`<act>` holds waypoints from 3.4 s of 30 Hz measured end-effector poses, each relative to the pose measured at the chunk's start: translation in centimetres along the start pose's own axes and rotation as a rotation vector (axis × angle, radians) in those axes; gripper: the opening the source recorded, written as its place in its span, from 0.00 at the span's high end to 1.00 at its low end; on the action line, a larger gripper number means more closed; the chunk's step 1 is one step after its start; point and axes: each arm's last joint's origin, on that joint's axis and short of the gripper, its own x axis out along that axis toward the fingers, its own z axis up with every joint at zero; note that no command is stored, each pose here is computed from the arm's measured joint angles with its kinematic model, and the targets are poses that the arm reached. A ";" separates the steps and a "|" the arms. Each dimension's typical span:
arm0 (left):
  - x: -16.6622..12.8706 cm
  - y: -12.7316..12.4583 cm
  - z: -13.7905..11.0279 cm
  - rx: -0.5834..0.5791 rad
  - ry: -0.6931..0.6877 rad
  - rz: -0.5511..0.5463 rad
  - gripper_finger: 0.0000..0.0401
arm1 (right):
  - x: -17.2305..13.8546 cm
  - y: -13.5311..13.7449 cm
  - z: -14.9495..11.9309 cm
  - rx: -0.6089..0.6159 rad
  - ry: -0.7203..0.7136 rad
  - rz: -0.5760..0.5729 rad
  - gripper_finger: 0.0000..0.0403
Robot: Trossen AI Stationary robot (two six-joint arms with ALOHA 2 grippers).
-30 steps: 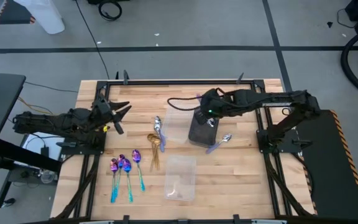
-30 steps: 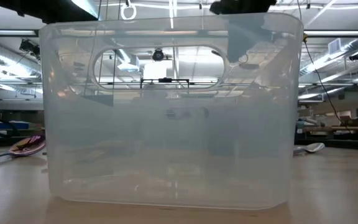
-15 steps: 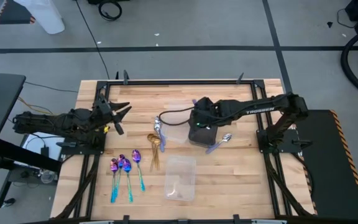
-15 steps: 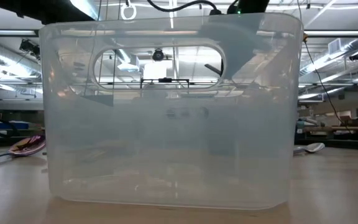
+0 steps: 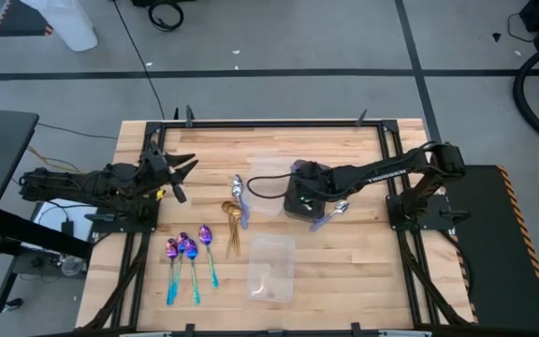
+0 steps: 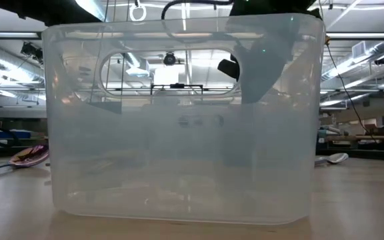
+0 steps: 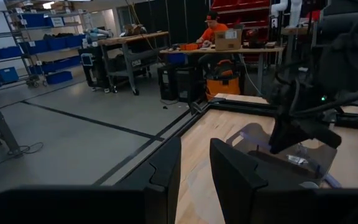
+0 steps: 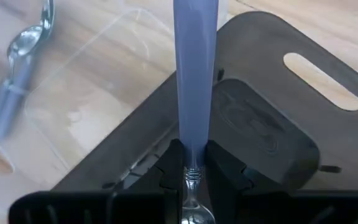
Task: Sort silverware by color (type)
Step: Put the purple spoon into the black bin
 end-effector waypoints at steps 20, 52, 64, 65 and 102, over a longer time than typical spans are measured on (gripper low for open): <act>0.0 0.0 -0.1 0.003 0.004 -0.001 0.77 | 1.9 -1.3 -1.1 0.084 0.076 0.036 0.86; 0.0 0.0 -0.1 0.007 0.008 -0.001 0.77 | 2.7 -1.9 -2.1 0.138 0.120 0.057 0.85; 0.0 0.0 -0.2 0.013 0.014 -0.001 0.77 | 2.8 -2.0 -1.9 0.118 0.129 0.058 0.65; 0.0 0.0 -0.2 0.013 0.014 -0.001 0.77 | 2.8 -2.0 -1.9 0.113 0.134 0.060 0.64; 0.0 0.0 -0.2 0.069 0.013 -0.001 0.77 | -6.8 -4.0 -5.6 -1.029 0.370 0.155 0.57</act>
